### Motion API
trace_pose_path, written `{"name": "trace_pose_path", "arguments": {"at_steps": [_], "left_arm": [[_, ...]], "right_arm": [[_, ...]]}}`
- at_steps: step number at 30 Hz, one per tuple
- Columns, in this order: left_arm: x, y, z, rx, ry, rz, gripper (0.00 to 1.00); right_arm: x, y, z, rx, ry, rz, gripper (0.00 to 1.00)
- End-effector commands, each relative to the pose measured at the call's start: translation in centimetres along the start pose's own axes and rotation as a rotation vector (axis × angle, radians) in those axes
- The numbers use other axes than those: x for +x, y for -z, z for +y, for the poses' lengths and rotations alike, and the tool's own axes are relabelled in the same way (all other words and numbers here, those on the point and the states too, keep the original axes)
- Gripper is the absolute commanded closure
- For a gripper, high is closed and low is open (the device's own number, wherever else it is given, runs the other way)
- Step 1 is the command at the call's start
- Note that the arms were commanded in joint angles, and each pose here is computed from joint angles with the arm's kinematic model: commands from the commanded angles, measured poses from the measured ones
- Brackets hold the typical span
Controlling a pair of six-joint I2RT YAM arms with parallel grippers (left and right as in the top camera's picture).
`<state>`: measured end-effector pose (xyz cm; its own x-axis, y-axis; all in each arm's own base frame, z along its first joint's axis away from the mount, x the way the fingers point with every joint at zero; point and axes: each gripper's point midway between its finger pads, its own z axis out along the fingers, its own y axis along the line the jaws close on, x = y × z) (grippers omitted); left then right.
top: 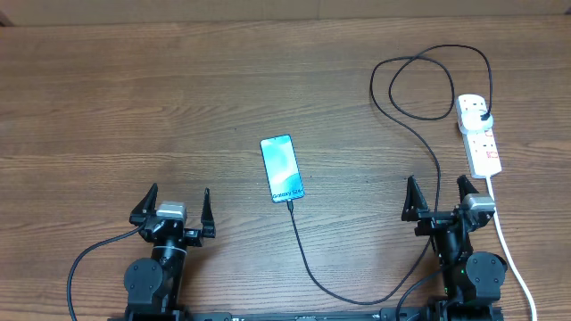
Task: Plug charger to phone and switch on socket
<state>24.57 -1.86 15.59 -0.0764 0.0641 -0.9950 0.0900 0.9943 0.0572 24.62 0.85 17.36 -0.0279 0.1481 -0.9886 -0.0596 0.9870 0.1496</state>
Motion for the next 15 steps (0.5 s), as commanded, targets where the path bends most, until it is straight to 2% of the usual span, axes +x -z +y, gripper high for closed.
{"name": "trace_pose_path", "arguments": {"at_steps": [1, 15], "left_arm": [[0.01, 0.03, -0.06, 0.0, -0.02, -0.005, 0.0], [0.01, 0.03, -0.06, 0.0, -0.02, -0.005, 0.01]], "right_arm": [[0.27, -0.01, 0.15, -0.01, -0.002, 0.001, 0.0], [0.27, -0.01, 0.15, -0.01, -0.002, 0.001, 0.0]]}}
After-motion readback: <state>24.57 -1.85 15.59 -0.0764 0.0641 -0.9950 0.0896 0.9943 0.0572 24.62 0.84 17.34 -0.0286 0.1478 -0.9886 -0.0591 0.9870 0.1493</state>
